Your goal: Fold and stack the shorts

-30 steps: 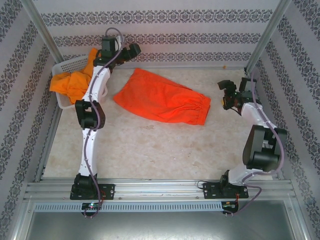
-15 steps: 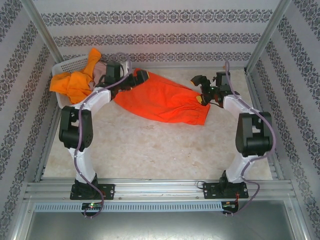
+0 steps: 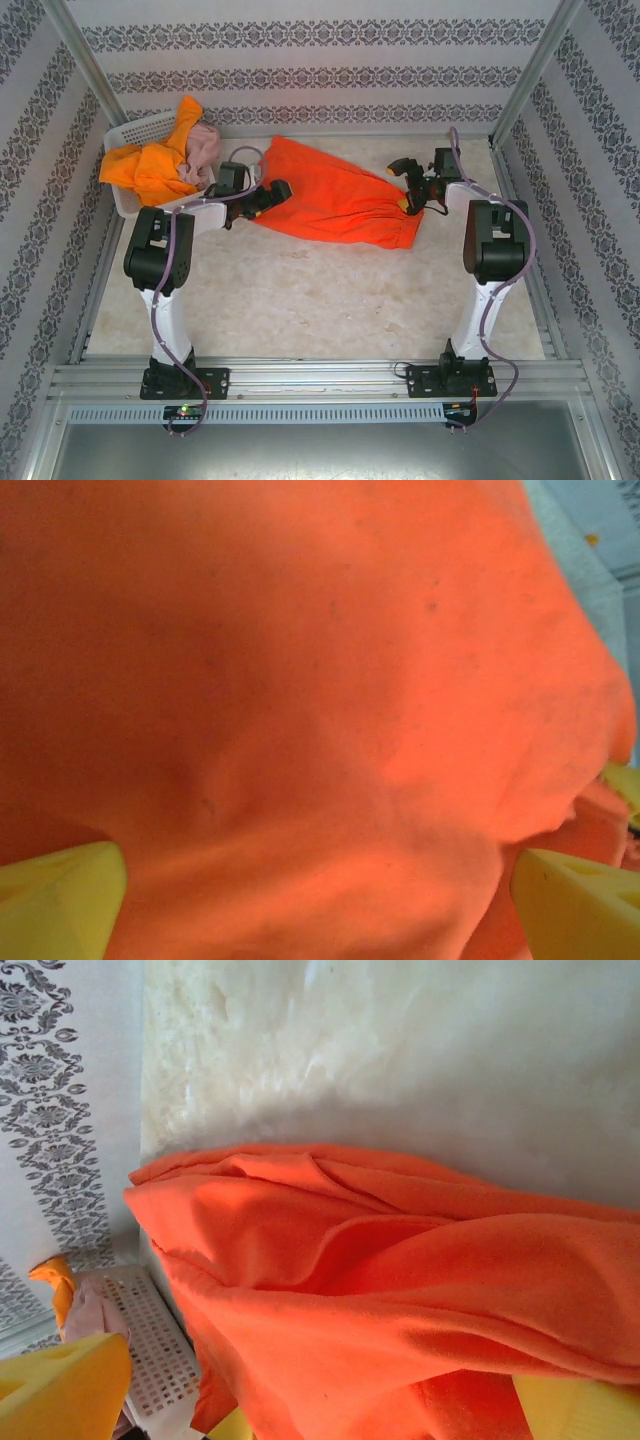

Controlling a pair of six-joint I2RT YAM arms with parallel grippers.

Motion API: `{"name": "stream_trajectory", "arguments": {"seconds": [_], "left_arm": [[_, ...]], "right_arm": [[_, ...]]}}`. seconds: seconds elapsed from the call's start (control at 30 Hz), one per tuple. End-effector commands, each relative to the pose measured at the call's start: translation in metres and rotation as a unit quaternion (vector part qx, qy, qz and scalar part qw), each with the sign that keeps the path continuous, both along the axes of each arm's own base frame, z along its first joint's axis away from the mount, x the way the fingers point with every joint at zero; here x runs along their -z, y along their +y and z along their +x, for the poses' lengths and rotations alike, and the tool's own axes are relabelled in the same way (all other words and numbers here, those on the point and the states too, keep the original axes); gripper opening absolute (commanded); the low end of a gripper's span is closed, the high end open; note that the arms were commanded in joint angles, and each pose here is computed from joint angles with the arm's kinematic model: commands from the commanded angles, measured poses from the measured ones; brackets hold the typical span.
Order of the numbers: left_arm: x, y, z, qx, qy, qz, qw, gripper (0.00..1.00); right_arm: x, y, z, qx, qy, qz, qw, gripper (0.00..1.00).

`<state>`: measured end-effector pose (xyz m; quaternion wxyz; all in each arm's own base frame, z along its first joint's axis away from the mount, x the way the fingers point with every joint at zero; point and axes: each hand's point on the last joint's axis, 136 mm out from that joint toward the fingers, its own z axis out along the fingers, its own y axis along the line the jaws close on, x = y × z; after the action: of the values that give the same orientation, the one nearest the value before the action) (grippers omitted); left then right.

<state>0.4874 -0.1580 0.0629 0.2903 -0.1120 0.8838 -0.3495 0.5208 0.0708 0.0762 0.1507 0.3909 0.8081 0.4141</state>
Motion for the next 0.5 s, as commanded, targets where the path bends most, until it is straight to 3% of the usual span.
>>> {"name": "stream_trajectory", "arguments": {"seconds": [0.0, 0.13, 0.27, 0.37, 0.47], "left_arm": [[0.005, 0.01, -0.013, -0.015, -0.004, 0.009, 1.0, 0.99], [0.018, 0.012, -0.042, -0.029, 0.011, -0.002, 1.0, 0.98], [0.021, 0.012, -0.08, -0.04, 0.025, -0.003, 0.999, 0.98], [0.004, 0.007, -0.102, -0.035, 0.013, -0.006, 0.999, 0.98], [-0.035, 0.006, -0.104, -0.031, -0.017, -0.009, 0.999, 1.0]], "right_arm": [[0.014, -0.002, 0.003, -0.015, 0.015, -0.008, 1.0, 0.98], [0.011, 0.008, 0.013, -0.043, 0.007, -0.002, 0.999, 0.98], [-0.019, 0.025, 0.021, -0.091, -0.034, -0.003, 0.995, 0.98], [-0.061, 0.03, 0.016, -0.111, -0.083, -0.005, 0.99, 0.98], [-0.1, 0.035, -0.002, -0.122, -0.129, -0.013, 0.984, 0.98]]}}
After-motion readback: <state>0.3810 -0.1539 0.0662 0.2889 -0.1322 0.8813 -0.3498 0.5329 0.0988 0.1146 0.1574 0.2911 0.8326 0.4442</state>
